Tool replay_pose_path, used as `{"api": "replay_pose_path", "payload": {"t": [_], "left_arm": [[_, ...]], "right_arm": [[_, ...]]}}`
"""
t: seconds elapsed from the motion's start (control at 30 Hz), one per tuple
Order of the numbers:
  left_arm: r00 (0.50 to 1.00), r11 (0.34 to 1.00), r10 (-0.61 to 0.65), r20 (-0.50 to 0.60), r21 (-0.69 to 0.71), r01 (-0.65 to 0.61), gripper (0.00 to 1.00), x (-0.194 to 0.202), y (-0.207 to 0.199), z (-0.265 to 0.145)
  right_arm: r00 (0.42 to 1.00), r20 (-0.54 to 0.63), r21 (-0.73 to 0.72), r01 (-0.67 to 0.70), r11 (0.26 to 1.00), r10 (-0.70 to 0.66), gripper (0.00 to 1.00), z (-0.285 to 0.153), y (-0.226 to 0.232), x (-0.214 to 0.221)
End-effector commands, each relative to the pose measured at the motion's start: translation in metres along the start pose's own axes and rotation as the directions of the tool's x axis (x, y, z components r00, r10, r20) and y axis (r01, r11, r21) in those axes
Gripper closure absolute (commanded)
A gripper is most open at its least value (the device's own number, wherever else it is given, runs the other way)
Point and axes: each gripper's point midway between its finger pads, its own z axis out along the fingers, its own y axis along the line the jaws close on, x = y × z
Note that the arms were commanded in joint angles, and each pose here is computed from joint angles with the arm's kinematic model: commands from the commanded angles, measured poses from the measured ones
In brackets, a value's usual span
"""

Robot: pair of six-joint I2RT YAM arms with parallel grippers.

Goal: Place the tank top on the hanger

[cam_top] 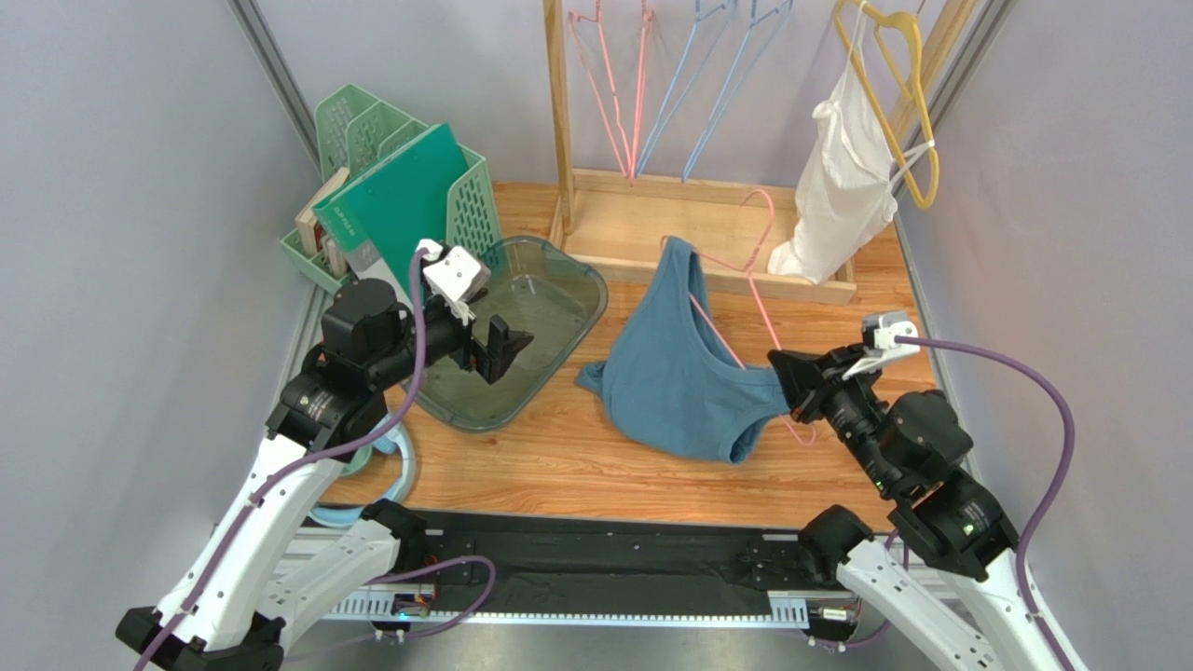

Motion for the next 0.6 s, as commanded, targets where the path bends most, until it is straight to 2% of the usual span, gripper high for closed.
{"api": "replay_pose_path", "payload": {"t": [0.0, 0.27, 0.57], "left_arm": [[1.000, 1.000, -0.002, 0.028, -0.015, 0.003, 0.01, -0.007, 0.004, 0.001], [0.999, 1.000, 0.002, 0.035, -0.019, -0.001, 0.01, -0.009, 0.004, -0.001], [0.999, 1.000, 0.007, 0.033, -0.028, -0.006, 0.01, -0.007, 0.006, -0.001]], "right_arm": [[0.990, 0.142, 0.117, 0.008, 0.993, -0.024, 1.00, -0.017, -0.017, -0.048], [0.972, 0.224, 0.223, 0.023, 0.975, -0.074, 1.00, -0.022, -0.029, -0.089], [0.960, 0.231, 0.288, 0.087, 0.954, -0.157, 1.00, 0.008, -0.025, -0.124]]}}
